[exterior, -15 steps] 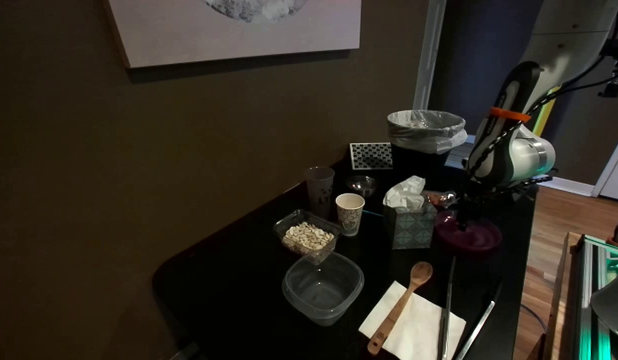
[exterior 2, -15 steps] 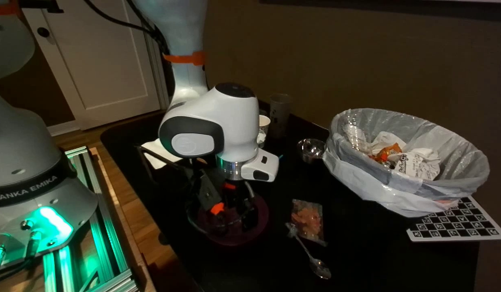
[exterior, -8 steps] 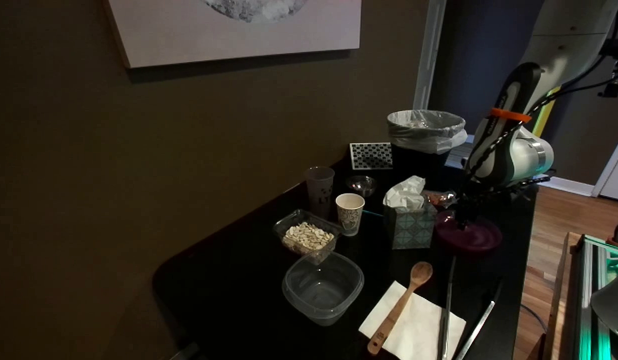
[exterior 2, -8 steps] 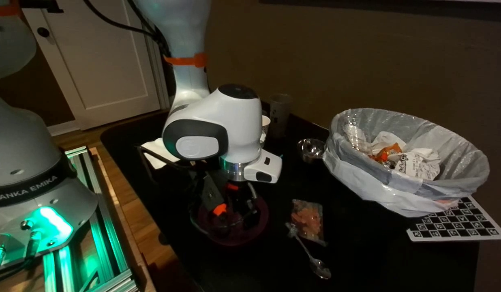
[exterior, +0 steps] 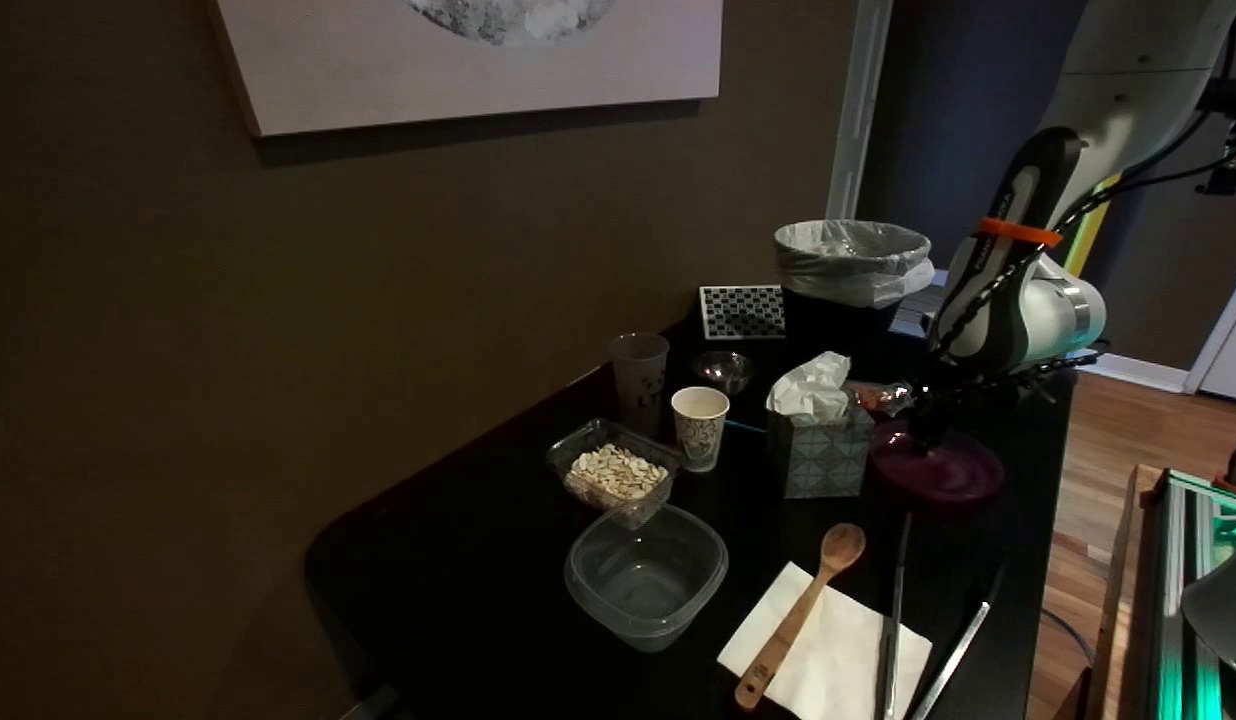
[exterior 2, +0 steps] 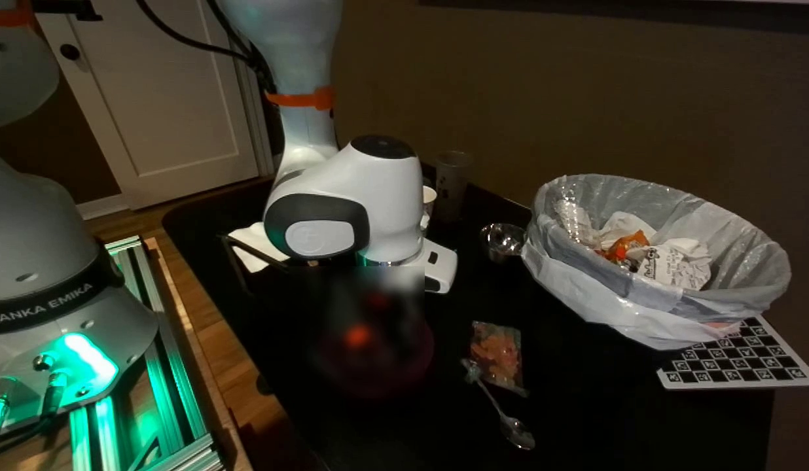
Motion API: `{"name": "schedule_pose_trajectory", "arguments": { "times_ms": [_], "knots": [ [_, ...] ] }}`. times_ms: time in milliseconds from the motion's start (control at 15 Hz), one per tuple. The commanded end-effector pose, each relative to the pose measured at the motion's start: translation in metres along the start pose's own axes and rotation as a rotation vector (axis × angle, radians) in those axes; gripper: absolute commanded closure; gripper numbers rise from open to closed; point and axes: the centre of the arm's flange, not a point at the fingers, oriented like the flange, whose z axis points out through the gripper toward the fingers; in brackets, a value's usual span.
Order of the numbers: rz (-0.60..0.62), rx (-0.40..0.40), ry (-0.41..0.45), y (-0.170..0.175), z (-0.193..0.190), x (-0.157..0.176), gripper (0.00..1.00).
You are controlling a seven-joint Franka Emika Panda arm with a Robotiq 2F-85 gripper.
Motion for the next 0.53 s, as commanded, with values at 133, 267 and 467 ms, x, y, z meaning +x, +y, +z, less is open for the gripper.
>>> {"name": "schedule_pose_trajectory", "arguments": {
  "times_ms": [133,267,467],
  "knots": [
    [0.01,0.002,0.02,0.0005,0.0082,0.0002,0.73],
    [0.011,0.003,0.019,0.0004,0.0086,0.0003,0.73],
    [0.012,0.003,0.02,0.0006,0.008,0.0002,0.79]
  ]
}}
